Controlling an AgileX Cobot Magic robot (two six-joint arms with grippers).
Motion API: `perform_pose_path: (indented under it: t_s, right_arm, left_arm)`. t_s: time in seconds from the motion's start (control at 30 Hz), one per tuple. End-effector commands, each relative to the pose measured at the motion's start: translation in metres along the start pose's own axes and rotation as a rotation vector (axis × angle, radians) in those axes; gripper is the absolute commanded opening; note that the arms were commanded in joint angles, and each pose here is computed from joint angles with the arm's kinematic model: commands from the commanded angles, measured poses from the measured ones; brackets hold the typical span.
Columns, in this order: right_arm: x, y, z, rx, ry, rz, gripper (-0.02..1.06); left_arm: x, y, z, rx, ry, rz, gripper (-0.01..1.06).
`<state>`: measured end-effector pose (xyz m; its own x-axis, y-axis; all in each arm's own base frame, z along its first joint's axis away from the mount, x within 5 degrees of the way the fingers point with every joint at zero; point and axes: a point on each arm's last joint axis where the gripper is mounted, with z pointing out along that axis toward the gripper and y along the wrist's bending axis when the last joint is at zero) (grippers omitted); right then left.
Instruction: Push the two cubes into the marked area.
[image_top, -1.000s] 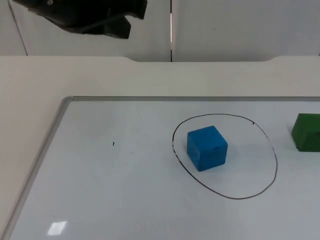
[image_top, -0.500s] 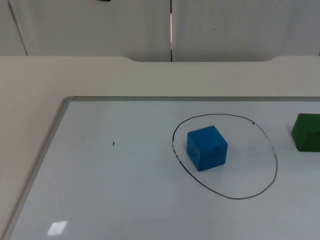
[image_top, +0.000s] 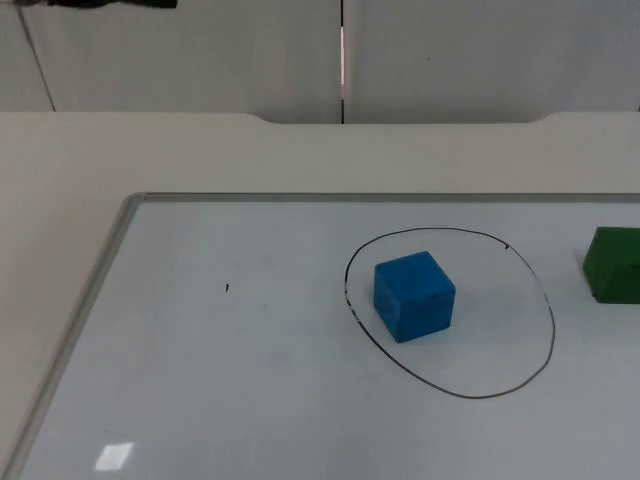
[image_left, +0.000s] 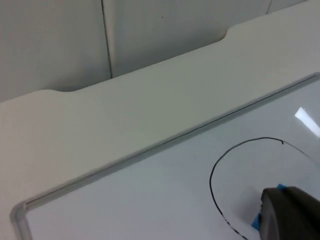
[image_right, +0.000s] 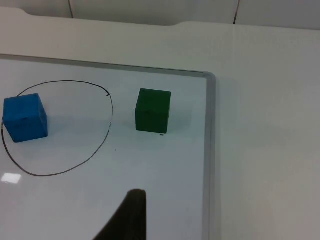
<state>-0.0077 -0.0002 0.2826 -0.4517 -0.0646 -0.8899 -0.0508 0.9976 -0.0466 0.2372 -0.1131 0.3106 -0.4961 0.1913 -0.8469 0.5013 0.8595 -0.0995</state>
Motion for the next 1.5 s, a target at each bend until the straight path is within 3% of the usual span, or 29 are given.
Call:
perform_pose_path:
  t_s: [0.0, 0.17, 0.4, 0.6, 0.73, 1.07, 1.47]
  right_arm:
    - [0.002, 0.000, 0.001, 0.005, 0.004, 0.002, 1.05]
    - [0.002, 0.000, 0.001, 0.005, 0.004, 0.002, 1.05]
    - [0.002, 0.000, 0.001, 0.005, 0.004, 0.002, 1.05]
    - [0.002, 0.000, 0.001, 0.005, 0.004, 0.002, 1.05]
    - [0.002, 0.000, 0.001, 0.005, 0.004, 0.002, 1.05]
    - [0.002, 0.000, 0.001, 0.005, 0.004, 0.002, 1.05]
    - [0.002, 0.000, 0.001, 0.005, 0.004, 0.002, 1.05]
  left_arm:
    - [0.012, -0.001, -0.015, -0.015, -0.032, -0.030, 0.00]
    - [0.020, -0.004, -0.031, -0.005, -0.042, -0.042, 0.00]
    - [0.023, -0.019, -0.084, 0.055, -0.104, 0.006, 0.00]
    - [0.032, -0.025, -0.116, 0.060, -0.157, 0.040, 0.00]
    - [0.050, -0.026, -0.122, 0.053, -0.117, 0.027, 0.00]
    - [0.080, -0.020, -0.150, -0.063, -0.020, 0.019, 0.00]
    - [0.116, -0.021, -0.171, -0.093, 0.029, -0.025, 0.00]
